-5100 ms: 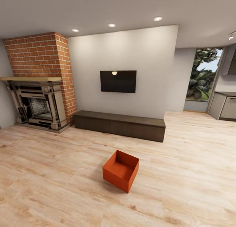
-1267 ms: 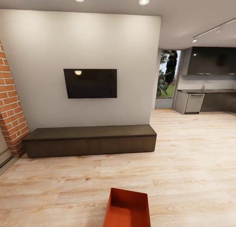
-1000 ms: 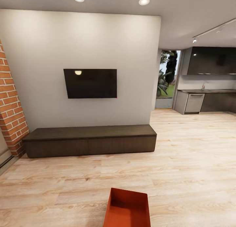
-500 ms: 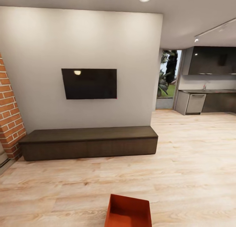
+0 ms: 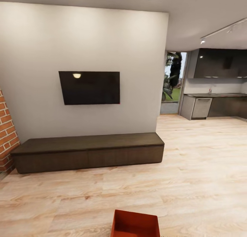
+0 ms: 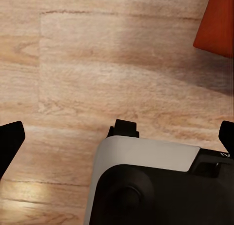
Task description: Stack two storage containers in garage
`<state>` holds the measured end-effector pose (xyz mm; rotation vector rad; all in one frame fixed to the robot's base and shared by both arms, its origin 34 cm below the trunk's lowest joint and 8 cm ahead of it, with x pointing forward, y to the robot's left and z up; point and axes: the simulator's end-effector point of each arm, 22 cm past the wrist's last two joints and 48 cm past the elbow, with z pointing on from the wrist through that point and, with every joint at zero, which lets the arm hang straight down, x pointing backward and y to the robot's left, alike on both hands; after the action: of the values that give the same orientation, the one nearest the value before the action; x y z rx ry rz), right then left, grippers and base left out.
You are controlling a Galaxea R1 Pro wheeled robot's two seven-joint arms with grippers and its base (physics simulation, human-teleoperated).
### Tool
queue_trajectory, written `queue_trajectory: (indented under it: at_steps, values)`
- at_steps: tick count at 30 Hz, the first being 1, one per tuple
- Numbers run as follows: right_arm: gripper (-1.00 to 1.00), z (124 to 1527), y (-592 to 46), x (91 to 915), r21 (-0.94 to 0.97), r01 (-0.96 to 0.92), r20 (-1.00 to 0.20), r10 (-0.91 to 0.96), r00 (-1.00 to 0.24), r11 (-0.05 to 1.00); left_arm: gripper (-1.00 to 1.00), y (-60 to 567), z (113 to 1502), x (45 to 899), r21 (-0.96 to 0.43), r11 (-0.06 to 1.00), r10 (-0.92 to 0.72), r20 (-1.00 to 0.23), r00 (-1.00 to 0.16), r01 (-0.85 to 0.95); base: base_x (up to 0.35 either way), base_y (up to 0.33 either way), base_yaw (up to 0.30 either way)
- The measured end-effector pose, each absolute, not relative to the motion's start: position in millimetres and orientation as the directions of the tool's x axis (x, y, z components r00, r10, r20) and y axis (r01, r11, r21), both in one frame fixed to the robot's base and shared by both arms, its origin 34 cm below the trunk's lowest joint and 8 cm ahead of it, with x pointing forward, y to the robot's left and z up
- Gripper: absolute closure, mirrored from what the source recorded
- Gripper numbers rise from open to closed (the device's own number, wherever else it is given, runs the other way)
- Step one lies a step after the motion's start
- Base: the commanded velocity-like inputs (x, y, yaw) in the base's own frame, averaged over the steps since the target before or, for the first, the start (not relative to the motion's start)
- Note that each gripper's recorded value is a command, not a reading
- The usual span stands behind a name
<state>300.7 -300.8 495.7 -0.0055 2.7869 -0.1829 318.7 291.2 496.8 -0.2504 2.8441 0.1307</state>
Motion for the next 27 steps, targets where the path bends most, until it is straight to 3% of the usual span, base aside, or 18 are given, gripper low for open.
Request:
queue_trajectory:
  at_steps: [17, 27]
  values:
    - [-1.0, 495.5, -300.6, 300.2, -0.128, 0.018, -0.338, -0.026, -0.941, 0.992, -1.0, 291.5, 496.8, 318.6, 0.065, 0.981, -0.158, -0.286, -0.945, -0.184, 0.0, 0.0, -0.082]
    - [-1.0, 495.6, -299.4, 300.4, -0.128, 0.021, -0.34, -0.024, -0.94, 0.991, -1.0, 292.2, 496.9, 318.7, 0.066, 0.981, -0.158, -0.286, -0.945, -0.184, 0.0, 0.0, -0.201]
